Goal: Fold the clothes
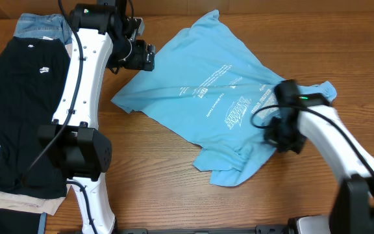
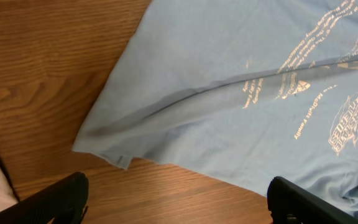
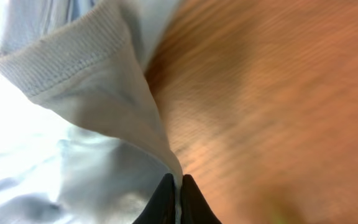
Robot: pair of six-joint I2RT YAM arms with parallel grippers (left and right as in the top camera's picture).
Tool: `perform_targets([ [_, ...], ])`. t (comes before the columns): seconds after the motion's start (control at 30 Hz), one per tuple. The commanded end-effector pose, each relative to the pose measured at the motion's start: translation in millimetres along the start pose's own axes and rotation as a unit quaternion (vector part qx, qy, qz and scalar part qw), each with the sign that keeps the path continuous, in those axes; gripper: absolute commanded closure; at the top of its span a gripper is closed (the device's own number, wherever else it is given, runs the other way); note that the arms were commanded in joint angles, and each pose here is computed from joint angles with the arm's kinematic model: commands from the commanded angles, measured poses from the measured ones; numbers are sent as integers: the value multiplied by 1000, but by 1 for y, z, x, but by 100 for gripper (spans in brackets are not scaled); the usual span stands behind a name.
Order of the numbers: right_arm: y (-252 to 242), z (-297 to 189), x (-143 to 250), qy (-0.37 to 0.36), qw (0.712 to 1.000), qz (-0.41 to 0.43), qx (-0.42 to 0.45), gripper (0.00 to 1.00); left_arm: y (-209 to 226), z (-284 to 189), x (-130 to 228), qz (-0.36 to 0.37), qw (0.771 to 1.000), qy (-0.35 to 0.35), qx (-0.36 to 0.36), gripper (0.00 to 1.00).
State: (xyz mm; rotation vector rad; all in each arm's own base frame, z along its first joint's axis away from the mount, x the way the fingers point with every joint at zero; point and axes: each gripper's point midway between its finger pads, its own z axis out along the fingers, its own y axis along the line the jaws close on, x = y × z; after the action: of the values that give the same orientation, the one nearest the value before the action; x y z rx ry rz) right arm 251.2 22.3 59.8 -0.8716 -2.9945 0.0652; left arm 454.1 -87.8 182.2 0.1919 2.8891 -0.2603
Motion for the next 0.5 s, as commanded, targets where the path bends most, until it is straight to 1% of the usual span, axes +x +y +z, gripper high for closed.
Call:
perform_targets([
  [0.0, -19, -25, -7, -25, 998, 45, -19, 96, -6, 5, -1, 22, 1000, 1, 9, 5],
  [0.07, -31, -28, -7, -20, 998, 63, -13, 96, -6, 5, -2, 24, 1000, 0, 9, 5],
  [0.13, -51, -28, -6, -14, 996, 87, 13, 96, -6, 5, -2, 26, 1000, 0, 9, 5],
  [0.47, -69, -33, 16, 25, 994, 98, 37, 96, -7, 5, -1, 37, 999, 1, 9, 6],
])
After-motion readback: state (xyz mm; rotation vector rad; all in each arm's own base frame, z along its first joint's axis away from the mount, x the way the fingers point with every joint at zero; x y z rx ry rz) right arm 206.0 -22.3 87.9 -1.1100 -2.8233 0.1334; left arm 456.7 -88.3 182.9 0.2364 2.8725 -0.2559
